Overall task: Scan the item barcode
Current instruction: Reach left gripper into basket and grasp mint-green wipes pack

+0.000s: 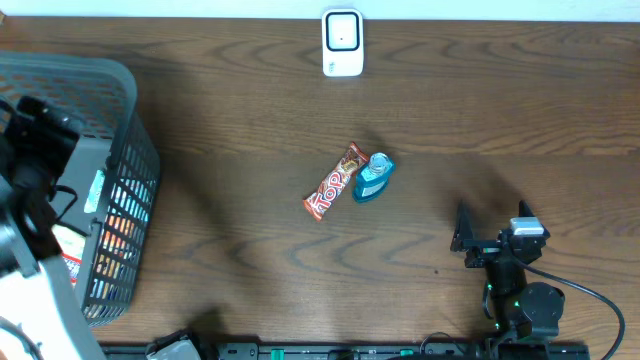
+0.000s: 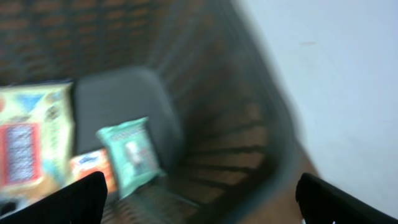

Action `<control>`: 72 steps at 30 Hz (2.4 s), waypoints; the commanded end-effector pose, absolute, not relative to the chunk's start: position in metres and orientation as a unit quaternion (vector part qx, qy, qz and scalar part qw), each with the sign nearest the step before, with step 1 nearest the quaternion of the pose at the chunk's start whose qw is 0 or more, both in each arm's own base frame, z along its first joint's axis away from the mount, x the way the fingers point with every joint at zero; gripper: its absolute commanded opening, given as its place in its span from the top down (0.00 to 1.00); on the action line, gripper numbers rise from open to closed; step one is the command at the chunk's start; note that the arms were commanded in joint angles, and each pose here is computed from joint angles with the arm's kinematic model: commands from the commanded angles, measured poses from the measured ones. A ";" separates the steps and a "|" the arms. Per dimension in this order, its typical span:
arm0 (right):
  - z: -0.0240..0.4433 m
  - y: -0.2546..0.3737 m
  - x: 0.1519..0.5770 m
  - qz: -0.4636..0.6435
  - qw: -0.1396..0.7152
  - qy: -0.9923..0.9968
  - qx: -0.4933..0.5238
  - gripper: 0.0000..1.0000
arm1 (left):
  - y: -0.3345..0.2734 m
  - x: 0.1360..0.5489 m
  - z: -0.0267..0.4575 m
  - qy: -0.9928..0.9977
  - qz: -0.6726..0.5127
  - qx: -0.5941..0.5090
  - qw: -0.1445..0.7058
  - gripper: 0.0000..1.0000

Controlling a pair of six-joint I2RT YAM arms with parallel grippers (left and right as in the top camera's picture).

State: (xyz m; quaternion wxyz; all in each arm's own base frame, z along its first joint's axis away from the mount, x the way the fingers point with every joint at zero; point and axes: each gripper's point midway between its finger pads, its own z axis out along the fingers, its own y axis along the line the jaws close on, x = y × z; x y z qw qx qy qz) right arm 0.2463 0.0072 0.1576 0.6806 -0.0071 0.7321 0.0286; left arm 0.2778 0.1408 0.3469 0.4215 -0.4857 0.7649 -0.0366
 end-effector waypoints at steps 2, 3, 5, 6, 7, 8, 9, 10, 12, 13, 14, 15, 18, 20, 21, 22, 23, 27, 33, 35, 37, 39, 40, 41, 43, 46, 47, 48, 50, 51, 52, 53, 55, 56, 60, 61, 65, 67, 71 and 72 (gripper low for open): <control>0.158 0.008 0.246 0.034 0.681 0.732 -0.004 0.01 | 0.170 0.277 0.294 0.758 -0.025 -0.565 0.324 0.03; 0.158 0.008 0.246 0.034 0.681 0.732 -0.004 0.01 | 0.174 0.276 0.282 0.753 -0.026 -0.585 0.301 0.03; 0.158 0.008 0.246 0.034 0.681 0.732 -0.004 0.01 | 0.179 0.274 0.260 0.740 -0.027 -0.619 0.262 0.03; 0.158 0.008 0.246 0.034 0.681 0.732 -0.004 0.01 | 0.183 0.274 0.247 0.735 -0.026 -0.634 0.240 0.03; 0.158 0.008 0.246 0.034 0.681 0.732 -0.004 0.01 | 0.185 0.274 0.231 0.735 -0.026 -0.642 0.216 0.03; 0.158 0.008 0.246 0.034 0.681 0.732 -0.004 0.01 | 0.186 0.275 0.219 0.736 -0.027 -0.647 0.199 0.03; 0.158 0.008 0.246 0.034 0.681 0.732 -0.004 0.01 | 0.186 0.275 0.209 0.737 -0.027 -0.649 0.184 0.03; 0.158 0.008 0.246 0.034 0.681 0.732 -0.004 0.01 | 0.186 0.275 0.198 0.740 -0.025 -0.652 0.166 0.03; 0.158 0.008 0.246 0.034 0.681 0.732 -0.004 0.01 | 0.186 0.275 0.177 0.744 -0.021 -0.654 0.137 0.03; 0.158 0.008 0.246 0.034 0.681 0.732 -0.004 0.01 | 0.186 0.276 0.168 0.746 -0.019 -0.654 0.124 0.03; 0.158 0.008 0.246 0.034 0.681 0.732 -0.004 0.01 | 0.187 0.277 0.158 0.751 -0.017 -0.651 0.110 0.03; 0.158 0.008 0.246 0.034 0.681 0.732 -0.004 0.01 | 0.188 0.278 0.150 0.754 -0.016 -0.648 0.101 0.03; 0.158 0.008 0.246 0.034 0.681 0.732 -0.004 0.01 | 0.191 0.283 0.121 0.760 -0.011 -0.646 0.067 0.03; 0.158 0.008 0.246 0.034 0.681 0.732 -0.004 0.01 | 0.194 0.287 0.105 0.763 -0.009 -0.644 0.050 0.03; 0.158 0.008 0.246 0.034 0.681 0.732 -0.004 0.01 | 0.195 0.288 0.097 0.764 -0.008 -0.644 0.042 0.03; 0.158 0.008 0.246 0.034 0.681 0.732 -0.004 0.01 | 0.196 0.290 0.091 0.766 -0.007 -0.641 0.036 0.04; 0.158 0.008 0.246 0.034 0.681 0.732 -0.004 0.01 | 0.197 0.291 0.084 0.768 -0.007 -0.640 0.030 0.04; 0.158 0.008 0.246 0.034 0.681 0.732 -0.004 0.01 | 0.199 0.293 0.063 0.773 -0.001 -0.635 0.009 0.04; 0.158 0.008 0.246 0.034 0.681 0.732 -0.004 0.01 | 0.201 0.297 0.040 0.777 0.002 -0.629 -0.005 0.04; 0.158 0.008 0.246 0.034 0.681 0.732 -0.004 0.01 | 0.201 0.301 0.034 0.780 0.002 -0.626 -0.004 0.04; 0.158 0.008 0.246 0.034 0.681 0.732 -0.004 0.01 | 0.198 0.304 0.030 0.783 0.002 -0.622 -0.004 0.08; 0.158 0.008 0.246 0.034 0.681 0.732 -0.004 0.01 | 0.194 0.307 0.026 0.787 0.003 -0.617 -0.006 0.22; 0.158 0.008 0.246 0.034 0.681 0.732 -0.004 0.01 | 0.192 0.308 0.025 0.789 0.003 -0.614 -0.006 0.28; 0.158 0.008 0.246 0.034 0.681 0.732 -0.004 0.01 | 0.191 0.310 0.024 0.791 0.003 -0.612 -0.004 0.35; 0.158 0.008 0.246 0.034 0.681 0.732 -0.004 0.01 | 0.191 0.311 0.024 0.793 0.010 -0.609 0.000 0.49; 0.158 0.008 0.246 0.034 0.681 0.732 -0.004 0.01 | 0.193 0.312 0.024 0.794 0.015 -0.608 0.004 0.62; 0.158 0.008 0.246 0.034 0.681 0.732 -0.004 0.01 | 0.194 0.312 0.025 0.794 0.015 -0.608 0.005 0.62; 0.158 0.008 0.246 0.034 0.681 0.732 -0.004 0.01 | 0.196 0.314 0.028 0.795 0.014 -0.607 0.010 0.63; 0.158 0.008 0.246 0.034 0.681 0.732 -0.004 0.01 | 0.201 0.318 0.037 0.796 0.013 -0.604 0.024 0.64; 0.158 0.008 0.246 0.034 0.681 0.732 -0.004 0.01 | 0.204 0.320 0.046 0.797 0.012 -0.603 0.033 0.64; 0.158 0.008 0.246 0.034 0.681 0.732 -0.004 0.01 | 0.206 0.322 0.054 0.797 0.011 -0.602 0.042 0.64; 0.158 0.008 0.246 0.034 0.681 0.732 -0.004 0.01 | 0.210 0.325 0.065 0.796 0.010 -0.602 0.055 0.64; 0.158 0.008 0.246 0.034 0.681 0.732 -0.004 0.01 | 0.216 0.328 0.088 0.792 0.008 -0.605 0.082 0.64; 0.158 0.008 0.246 0.034 0.681 0.732 -0.004 0.01 | 0.220 0.330 0.105 0.789 0.006 -0.606 0.103 0.64; 0.158 0.008 0.246 0.034 0.681 0.732 -0.004 0.01 | 0.231 0.334 0.176 0.771 0.000 -0.606 0.197 0.64; 0.158 0.008 0.246 0.034 0.681 0.732 -0.004 0.01 | 0.232 0.333 0.197 0.764 -0.001 -0.604 0.224 0.64; 0.158 0.008 0.246 0.034 0.681 0.732 -0.004 0.01 | 0.226 0.320 0.274 0.734 -0.011 -0.595 0.327 0.64; 0.158 0.008 0.246 0.034 0.681 0.732 -0.004 0.01 | 0.216 0.312 0.309 0.714 -0.027 -0.590 0.375 0.64; 0.158 0.008 0.246 0.034 0.681 0.732 -0.004 0.01 | 0.185 0.301 0.378 0.686 -0.092 -0.546 0.473 0.64; 0.158 0.008 0.246 0.034 0.681 0.732 -0.004 0.01 | 0.175 0.299 0.393 0.680 -0.114 -0.532 0.491 0.64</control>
